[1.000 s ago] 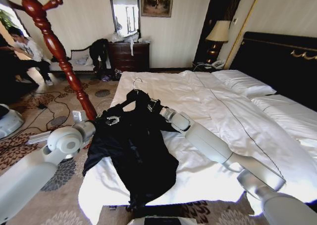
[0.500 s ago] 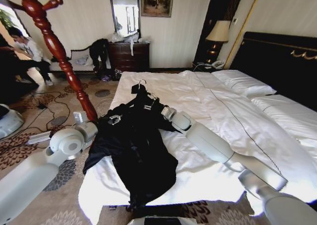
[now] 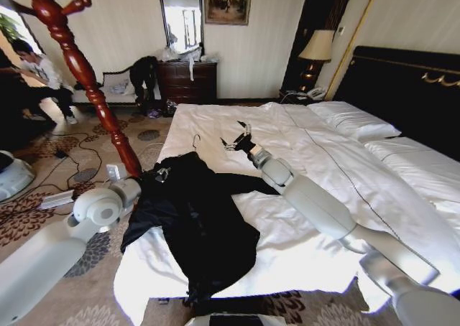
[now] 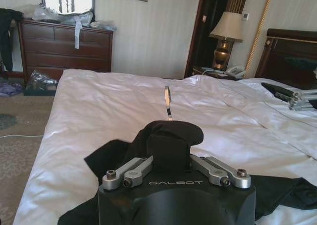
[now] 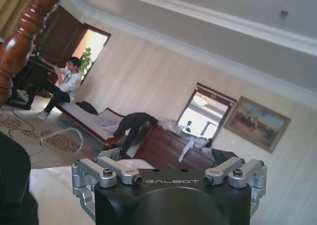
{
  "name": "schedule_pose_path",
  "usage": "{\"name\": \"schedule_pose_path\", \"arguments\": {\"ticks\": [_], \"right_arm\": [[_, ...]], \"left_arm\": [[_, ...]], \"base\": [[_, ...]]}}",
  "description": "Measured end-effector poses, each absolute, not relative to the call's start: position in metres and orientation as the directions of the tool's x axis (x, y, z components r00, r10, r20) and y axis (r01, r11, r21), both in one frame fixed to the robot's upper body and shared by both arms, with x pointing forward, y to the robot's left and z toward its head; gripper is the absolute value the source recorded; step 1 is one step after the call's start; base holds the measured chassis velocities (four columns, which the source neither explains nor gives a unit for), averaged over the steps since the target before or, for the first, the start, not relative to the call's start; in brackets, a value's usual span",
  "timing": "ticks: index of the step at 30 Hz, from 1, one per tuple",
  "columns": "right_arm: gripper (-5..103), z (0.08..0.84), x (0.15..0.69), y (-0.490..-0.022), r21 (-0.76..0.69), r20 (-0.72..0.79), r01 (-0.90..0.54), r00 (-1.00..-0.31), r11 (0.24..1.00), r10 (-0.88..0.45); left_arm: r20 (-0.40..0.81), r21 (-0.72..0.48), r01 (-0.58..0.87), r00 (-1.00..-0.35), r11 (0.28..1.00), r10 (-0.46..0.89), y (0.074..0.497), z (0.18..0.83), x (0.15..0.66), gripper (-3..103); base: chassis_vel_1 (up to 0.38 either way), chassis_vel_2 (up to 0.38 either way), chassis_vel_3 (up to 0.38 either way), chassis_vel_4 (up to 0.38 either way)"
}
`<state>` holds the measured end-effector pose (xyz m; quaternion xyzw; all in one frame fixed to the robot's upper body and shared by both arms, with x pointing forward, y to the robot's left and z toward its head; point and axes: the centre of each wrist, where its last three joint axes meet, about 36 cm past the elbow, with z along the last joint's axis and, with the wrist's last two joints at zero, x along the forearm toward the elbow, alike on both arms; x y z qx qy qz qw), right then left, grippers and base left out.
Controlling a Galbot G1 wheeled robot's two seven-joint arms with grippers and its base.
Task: Pick up the clothes from the bed and hang them on the clothes hanger.
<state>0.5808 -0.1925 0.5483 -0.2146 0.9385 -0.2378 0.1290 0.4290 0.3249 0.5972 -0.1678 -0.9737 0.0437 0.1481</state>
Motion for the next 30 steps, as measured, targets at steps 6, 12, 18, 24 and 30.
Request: {"name": "schedule_pose_path", "arguments": {"ticks": [6,12,18,24,30], "right_arm": [[100,0.518,0.556,-0.204,-0.466,-0.078,-0.369,-0.888,0.804,-0.453],[100,0.511,0.546,-0.21,-0.457,-0.07,-0.363,-0.895,0.812,-0.44],[100,0.511,0.542,-0.211,-0.423,-0.071,-0.361,-0.901,0.831,-0.428],[100,0.508,0.532,-0.209,-0.399,-0.06,-0.377,-0.899,0.836,-0.434],[100,0.51,0.529,-0.219,-0.394,-0.058,-0.361,-0.908,0.845,-0.414]], "left_arm": [[0.289,-0.128,0.306,-0.898,0.943,0.331,0.322,0.586,0.425,7],[0.213,-0.063,0.298,-0.928,0.953,0.304,0.331,0.612,0.43,7],[0.139,0.081,0.323,-0.94,0.943,0.311,0.35,0.664,0.434,7],[0.083,0.14,0.317,-0.948,0.938,0.308,0.362,0.705,0.434,7],[-0.027,0.175,0.284,-0.956,0.943,0.293,0.392,0.768,0.438,7]], "base": [[0.0,0.0,0.0,0.0],[0.0,0.0,0.0,0.0],[0.0,0.0,0.0,0.0],[0.0,0.0,0.0,0.0],[0.0,0.0,0.0,0.0]]}}
